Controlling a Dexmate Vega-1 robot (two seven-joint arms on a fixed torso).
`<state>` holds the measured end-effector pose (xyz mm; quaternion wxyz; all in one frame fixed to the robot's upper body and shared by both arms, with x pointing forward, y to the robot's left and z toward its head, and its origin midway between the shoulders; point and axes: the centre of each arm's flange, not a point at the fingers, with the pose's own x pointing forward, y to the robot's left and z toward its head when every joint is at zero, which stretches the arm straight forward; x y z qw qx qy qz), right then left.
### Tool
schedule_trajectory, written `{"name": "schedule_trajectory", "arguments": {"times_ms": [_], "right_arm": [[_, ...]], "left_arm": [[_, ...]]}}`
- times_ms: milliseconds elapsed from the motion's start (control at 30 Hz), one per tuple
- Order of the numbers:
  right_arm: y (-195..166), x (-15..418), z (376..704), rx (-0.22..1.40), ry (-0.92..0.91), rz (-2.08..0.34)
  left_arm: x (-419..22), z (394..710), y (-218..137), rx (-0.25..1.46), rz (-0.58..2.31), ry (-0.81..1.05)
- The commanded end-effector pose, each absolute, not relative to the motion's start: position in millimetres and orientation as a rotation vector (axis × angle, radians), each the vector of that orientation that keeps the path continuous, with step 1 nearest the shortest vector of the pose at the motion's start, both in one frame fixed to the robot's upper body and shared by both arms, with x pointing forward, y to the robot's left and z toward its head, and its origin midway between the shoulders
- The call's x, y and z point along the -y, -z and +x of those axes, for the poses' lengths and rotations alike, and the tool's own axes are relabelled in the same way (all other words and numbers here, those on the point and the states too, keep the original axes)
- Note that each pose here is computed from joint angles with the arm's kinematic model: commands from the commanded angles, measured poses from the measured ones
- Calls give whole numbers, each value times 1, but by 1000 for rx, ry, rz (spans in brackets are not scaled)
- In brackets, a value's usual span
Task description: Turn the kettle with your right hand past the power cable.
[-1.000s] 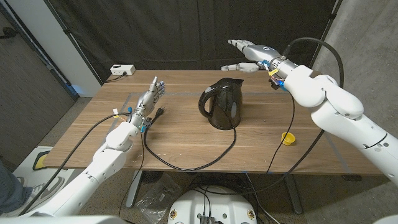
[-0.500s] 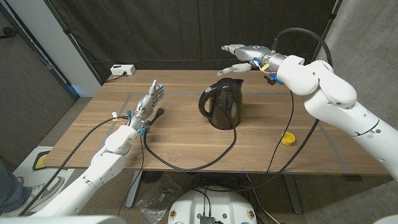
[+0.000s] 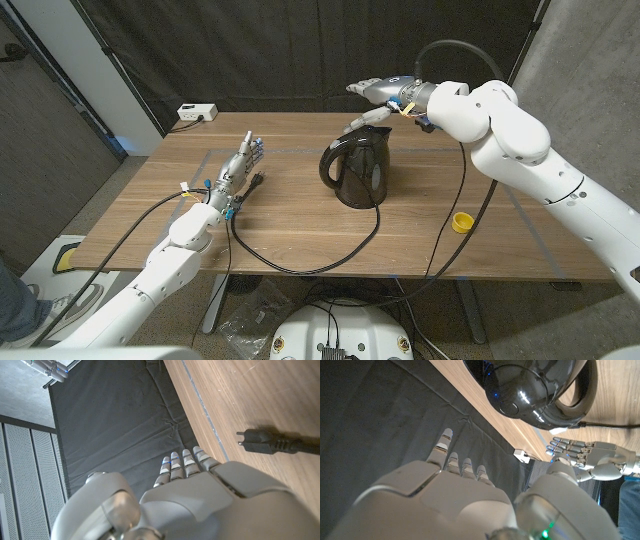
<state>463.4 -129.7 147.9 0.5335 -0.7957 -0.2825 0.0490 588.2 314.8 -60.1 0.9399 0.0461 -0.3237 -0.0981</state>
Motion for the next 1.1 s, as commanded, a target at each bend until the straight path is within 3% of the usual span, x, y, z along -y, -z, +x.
{"name": "schedule_trajectory", "arguments": {"times_ms": [33, 533, 1100], "right_arm": [[-149, 121, 479, 567, -141, -1999], [-149, 116, 489, 371, -246, -2068], [-143, 113, 487, 365, -272, -2106]], "left_arm": [[-319, 585, 59, 642, 105, 187], [-317, 587, 66, 623, 73, 173], [-310, 594, 69, 602, 64, 201]]}}
